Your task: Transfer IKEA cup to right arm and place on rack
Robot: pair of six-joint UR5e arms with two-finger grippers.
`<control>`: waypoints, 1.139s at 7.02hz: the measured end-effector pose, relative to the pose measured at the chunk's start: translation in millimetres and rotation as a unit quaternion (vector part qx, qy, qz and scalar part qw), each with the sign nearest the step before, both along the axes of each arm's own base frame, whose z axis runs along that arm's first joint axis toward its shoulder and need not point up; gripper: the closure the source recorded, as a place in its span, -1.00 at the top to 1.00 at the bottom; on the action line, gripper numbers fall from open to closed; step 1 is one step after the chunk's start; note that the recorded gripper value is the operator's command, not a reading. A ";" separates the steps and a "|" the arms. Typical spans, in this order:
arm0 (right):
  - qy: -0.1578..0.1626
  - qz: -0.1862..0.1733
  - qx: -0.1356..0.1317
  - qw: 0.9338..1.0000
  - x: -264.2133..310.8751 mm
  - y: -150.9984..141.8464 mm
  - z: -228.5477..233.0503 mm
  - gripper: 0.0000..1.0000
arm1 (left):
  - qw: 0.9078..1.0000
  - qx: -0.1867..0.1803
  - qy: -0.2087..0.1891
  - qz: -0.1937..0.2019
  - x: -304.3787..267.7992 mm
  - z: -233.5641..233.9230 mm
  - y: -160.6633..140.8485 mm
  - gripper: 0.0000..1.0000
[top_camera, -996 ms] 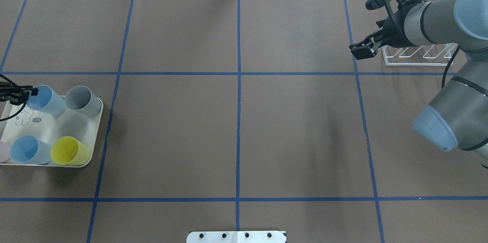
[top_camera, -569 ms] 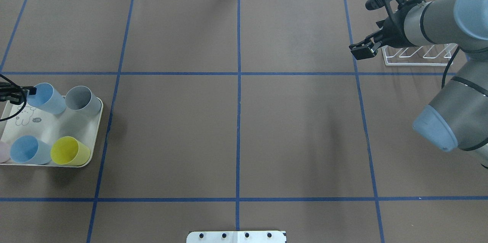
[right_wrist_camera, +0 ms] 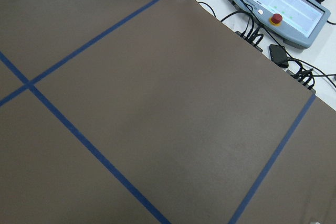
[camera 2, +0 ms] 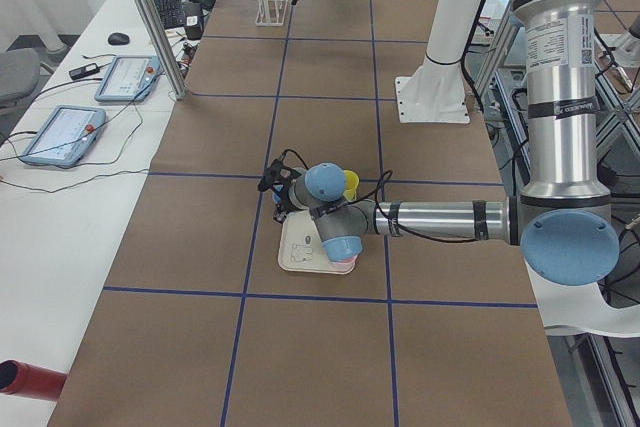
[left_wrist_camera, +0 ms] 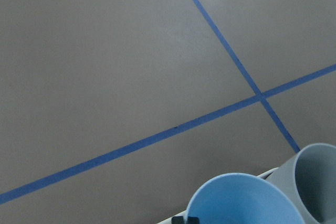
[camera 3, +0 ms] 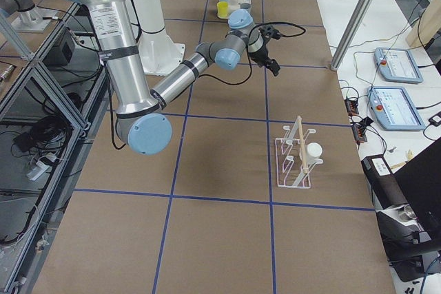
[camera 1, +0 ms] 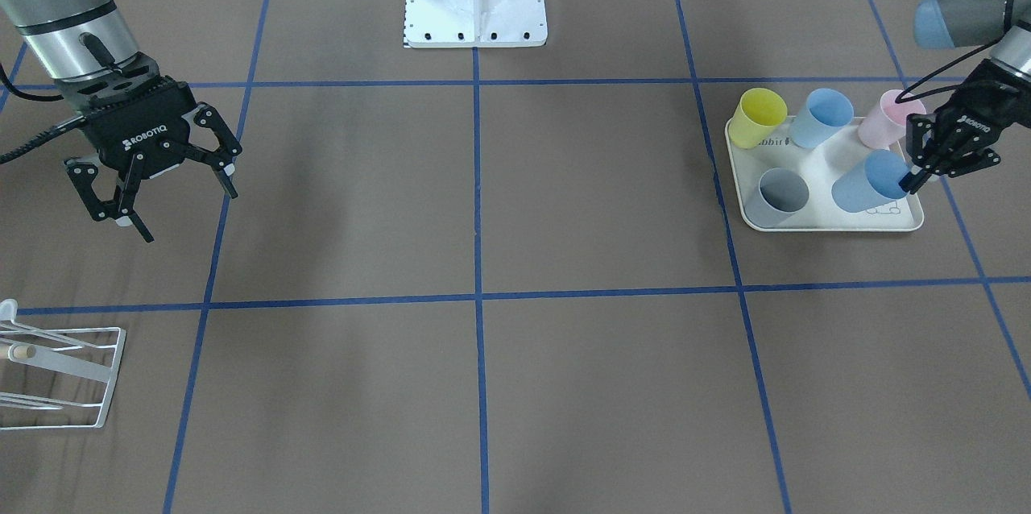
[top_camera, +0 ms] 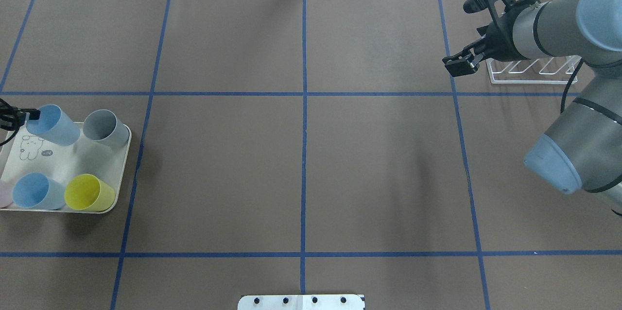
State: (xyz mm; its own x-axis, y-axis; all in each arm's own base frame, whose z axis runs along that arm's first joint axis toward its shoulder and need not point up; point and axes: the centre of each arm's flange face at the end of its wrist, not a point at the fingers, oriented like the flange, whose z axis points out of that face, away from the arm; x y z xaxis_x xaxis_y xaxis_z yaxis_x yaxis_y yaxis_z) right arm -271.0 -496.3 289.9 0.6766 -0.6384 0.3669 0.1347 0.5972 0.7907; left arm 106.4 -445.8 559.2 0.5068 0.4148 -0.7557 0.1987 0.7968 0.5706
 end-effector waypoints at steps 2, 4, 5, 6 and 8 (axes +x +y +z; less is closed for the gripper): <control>-0.042 -0.012 0.049 0.998 -13.8 4.7 -4.6 0.98 | 0.997 -0.039 0.063 -0.007 -15.2 -69.7 -2.2 -1.00; -0.078 -0.027 0.090 0.993 -30.1 15.2 -9.8 0.98 | 0.978 -0.117 0.173 -0.021 -11.0 -163.6 -0.6 -1.00; -0.095 -0.033 0.111 0.989 -40.6 24.7 -14.7 0.98 | 0.962 -0.157 0.222 -0.009 -2.3 -204.1 2.6 -1.00; -0.112 -0.035 0.134 0.984 -55.8 38.2 -21.7 0.98 | 0.941 -0.202 0.272 0.010 18.7 -249.9 2.6 -1.00; -0.141 -0.026 0.172 0.974 -94.0 63.3 -54.4 0.98 | 0.889 -0.283 0.357 0.040 87.8 -330.9 5.2 -1.00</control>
State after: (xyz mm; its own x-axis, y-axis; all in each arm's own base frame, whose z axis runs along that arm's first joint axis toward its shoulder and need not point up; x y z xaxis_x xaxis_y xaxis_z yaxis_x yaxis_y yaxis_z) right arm -365.0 -433.0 235.5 0.5423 -0.7879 0.2918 -0.0944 0.2880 0.9530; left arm 194.2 -440.7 228.3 -0.1995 -0.1214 -0.9723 0.2784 0.9444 -0.1750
